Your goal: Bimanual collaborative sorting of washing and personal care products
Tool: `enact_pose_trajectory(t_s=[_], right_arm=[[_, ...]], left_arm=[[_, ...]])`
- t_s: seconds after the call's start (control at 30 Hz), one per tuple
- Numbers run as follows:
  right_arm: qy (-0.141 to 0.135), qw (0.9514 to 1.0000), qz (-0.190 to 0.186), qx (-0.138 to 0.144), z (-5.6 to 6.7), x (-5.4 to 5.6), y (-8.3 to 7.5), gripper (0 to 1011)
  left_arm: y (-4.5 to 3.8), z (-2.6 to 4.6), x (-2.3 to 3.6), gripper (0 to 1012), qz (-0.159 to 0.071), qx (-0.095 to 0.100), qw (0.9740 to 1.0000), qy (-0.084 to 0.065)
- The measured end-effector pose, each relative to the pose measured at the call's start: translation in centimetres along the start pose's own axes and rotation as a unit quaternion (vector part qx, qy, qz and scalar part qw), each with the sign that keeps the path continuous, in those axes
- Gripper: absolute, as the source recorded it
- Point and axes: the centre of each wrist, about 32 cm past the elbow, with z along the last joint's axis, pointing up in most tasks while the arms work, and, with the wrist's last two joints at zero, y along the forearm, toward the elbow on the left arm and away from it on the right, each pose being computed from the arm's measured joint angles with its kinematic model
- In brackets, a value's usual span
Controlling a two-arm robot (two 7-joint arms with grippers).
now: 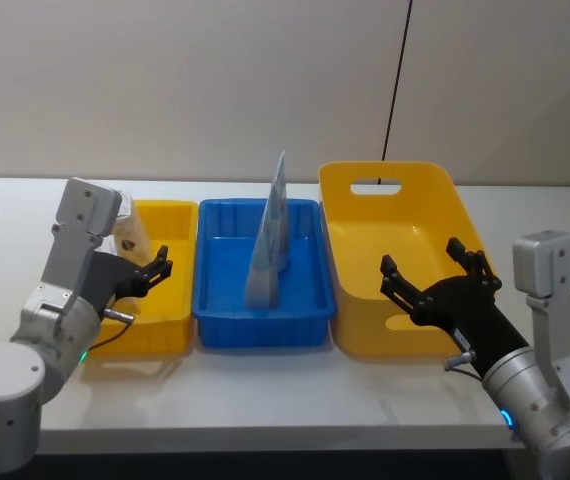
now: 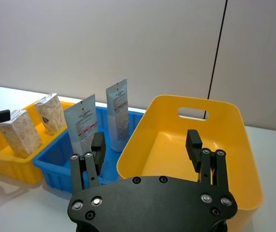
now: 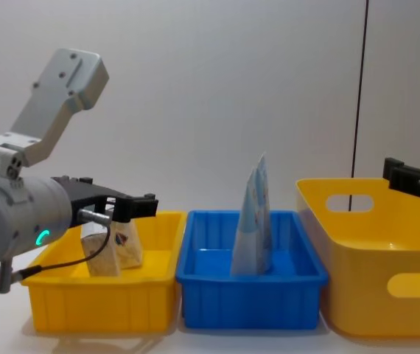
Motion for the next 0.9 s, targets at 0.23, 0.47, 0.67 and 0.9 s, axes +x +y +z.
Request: enact_pose_trajectory(t_s=[0.23,0.47,0.67,0.9], right_arm=[[0.0,1.0,0.0,0.0,0.0,0.0,0.0,1000],[0.0,1.0,0.0,0.0,0.0,0.0,0.0,1000],[0.0,1.0,0.0,0.0,0.0,0.0,0.0,1000],[0.0,1.0,0.0,0.0,0.0,0.0,0.0,1000]], left_arm=[[-0.81,-0.19,-0.35,1001,0.006,0.017,0.9998,0.006],[-1.34,-0.41,-0.79,1001,0.011,0.03,0.9995,0.008],[-1.71,-0.55,-1.24,1001,0.015,0.04,0.9991,0.006],[-1.99,-0.67,-1.64,1001,0.019,0.046,0.9988,0.005]])
